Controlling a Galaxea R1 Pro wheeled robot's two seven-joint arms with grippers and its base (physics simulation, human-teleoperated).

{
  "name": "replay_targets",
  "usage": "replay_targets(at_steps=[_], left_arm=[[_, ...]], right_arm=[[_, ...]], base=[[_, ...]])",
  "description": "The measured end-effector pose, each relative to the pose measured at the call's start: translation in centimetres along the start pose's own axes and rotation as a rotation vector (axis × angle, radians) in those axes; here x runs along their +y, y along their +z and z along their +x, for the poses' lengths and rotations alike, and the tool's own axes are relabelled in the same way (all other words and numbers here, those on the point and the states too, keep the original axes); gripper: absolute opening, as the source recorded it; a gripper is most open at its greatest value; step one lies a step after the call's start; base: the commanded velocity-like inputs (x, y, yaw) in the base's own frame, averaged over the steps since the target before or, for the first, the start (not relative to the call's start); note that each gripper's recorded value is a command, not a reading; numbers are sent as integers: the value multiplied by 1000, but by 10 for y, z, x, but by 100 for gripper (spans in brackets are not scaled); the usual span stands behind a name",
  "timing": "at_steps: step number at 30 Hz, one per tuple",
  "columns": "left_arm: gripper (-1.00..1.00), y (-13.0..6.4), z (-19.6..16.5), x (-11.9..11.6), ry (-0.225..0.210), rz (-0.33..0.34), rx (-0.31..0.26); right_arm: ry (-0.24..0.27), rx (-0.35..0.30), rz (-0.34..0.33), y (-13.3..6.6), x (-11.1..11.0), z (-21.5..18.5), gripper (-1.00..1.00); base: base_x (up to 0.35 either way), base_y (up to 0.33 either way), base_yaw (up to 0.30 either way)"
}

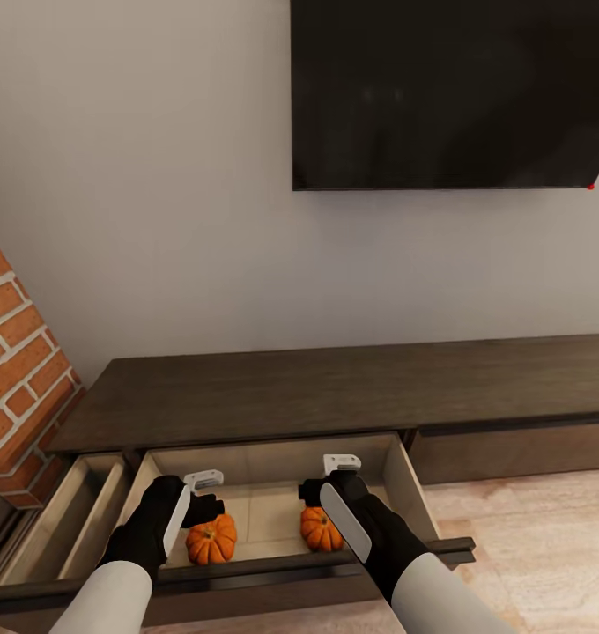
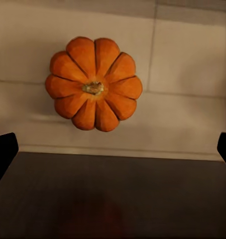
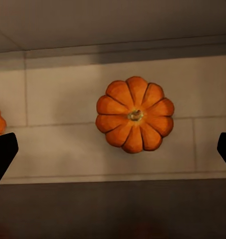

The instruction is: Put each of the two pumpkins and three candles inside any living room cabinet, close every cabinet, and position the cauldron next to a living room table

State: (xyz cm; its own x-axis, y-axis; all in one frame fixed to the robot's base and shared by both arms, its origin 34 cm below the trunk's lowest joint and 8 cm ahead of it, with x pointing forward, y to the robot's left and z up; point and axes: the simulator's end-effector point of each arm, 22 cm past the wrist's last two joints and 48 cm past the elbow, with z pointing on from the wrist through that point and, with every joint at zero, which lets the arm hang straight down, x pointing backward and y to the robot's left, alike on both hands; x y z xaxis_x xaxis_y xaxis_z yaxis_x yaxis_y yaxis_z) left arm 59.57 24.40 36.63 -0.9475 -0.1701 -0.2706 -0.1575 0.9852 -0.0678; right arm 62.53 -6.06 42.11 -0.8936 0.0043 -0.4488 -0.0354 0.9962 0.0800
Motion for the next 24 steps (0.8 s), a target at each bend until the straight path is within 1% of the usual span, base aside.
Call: replay_targets(at_steps=[10, 16, 24], left_arm=[[100, -20, -10, -2, -1, 0, 4], [100, -31, -16, -3, -2, 0, 4], [100, -47, -22, -4, -3, 1, 17]], right_arm=[[1, 1, -1, -17, 2, -14, 100], [1, 1, -1, -27, 3, -22, 100], [1, 1, -1, -41, 4, -33, 100]], base=[[-1, 0, 0], [-183, 0, 0], [-32, 0, 0]])
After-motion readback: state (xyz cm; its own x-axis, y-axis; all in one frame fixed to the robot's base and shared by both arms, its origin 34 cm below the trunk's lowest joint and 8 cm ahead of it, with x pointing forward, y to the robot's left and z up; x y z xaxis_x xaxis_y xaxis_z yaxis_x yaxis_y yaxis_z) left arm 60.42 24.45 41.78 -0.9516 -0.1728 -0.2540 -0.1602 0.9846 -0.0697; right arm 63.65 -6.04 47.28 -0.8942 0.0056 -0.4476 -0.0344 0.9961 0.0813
